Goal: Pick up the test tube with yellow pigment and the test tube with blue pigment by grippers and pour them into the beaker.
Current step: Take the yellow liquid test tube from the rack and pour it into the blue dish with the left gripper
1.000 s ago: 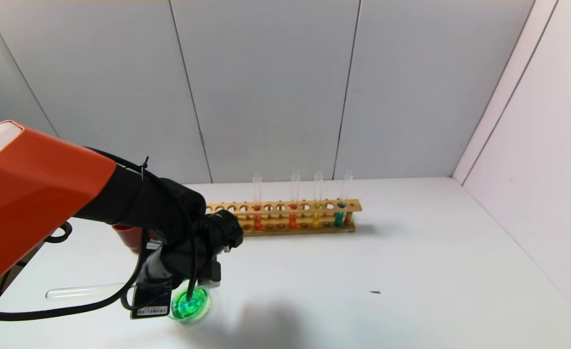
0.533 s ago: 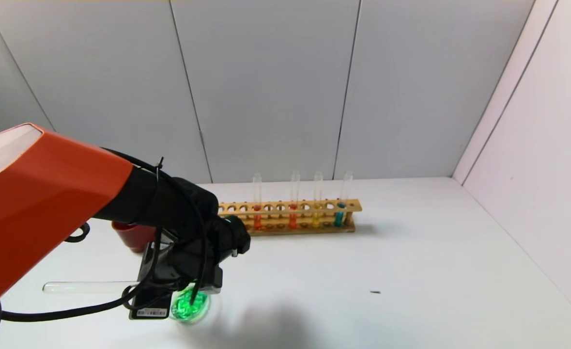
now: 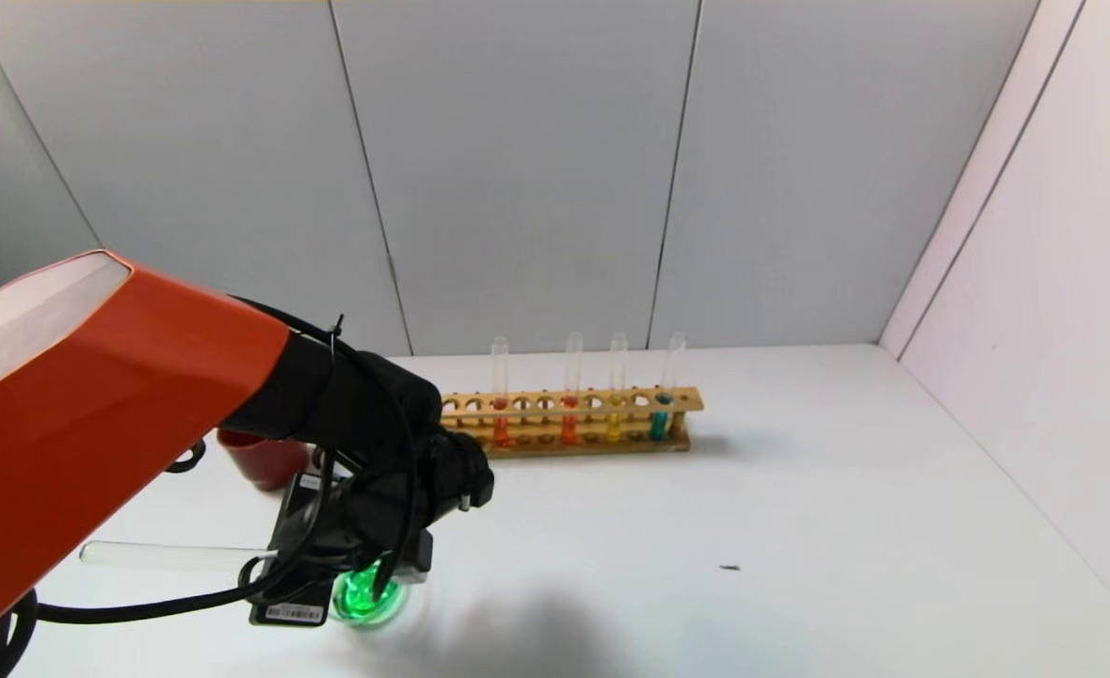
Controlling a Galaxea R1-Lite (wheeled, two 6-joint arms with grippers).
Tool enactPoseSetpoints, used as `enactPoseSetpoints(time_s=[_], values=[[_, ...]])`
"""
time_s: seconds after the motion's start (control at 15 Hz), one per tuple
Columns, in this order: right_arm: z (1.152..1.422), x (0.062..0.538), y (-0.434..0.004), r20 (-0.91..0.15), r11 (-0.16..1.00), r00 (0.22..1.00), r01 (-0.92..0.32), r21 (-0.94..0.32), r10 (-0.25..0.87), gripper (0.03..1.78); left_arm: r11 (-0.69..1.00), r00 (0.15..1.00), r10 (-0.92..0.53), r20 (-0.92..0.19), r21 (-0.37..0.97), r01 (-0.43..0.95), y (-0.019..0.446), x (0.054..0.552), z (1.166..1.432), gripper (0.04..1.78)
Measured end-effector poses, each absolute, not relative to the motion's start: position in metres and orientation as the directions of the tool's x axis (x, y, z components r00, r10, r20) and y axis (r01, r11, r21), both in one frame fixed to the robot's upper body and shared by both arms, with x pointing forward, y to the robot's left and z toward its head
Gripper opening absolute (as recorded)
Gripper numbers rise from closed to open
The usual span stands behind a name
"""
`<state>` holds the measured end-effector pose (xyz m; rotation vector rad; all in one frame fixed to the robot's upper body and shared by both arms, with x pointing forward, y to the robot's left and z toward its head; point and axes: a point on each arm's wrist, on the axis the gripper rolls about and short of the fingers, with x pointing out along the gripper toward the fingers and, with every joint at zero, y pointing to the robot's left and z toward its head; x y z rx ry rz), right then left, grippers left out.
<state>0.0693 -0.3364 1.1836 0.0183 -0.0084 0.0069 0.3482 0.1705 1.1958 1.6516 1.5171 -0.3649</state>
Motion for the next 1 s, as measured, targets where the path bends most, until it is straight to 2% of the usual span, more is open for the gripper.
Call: enactPoseSetpoints(time_s=[1.0], values=[[1.1836, 0.0693, -0.3364, 0.009, 1.000, 1.000, -0.007, 0.018, 0.007, 1.74, 0.077, 0.231, 0.676, -0.700, 0.378, 0.923, 0.1647, 0.3459, 1.1949, 0.32]])
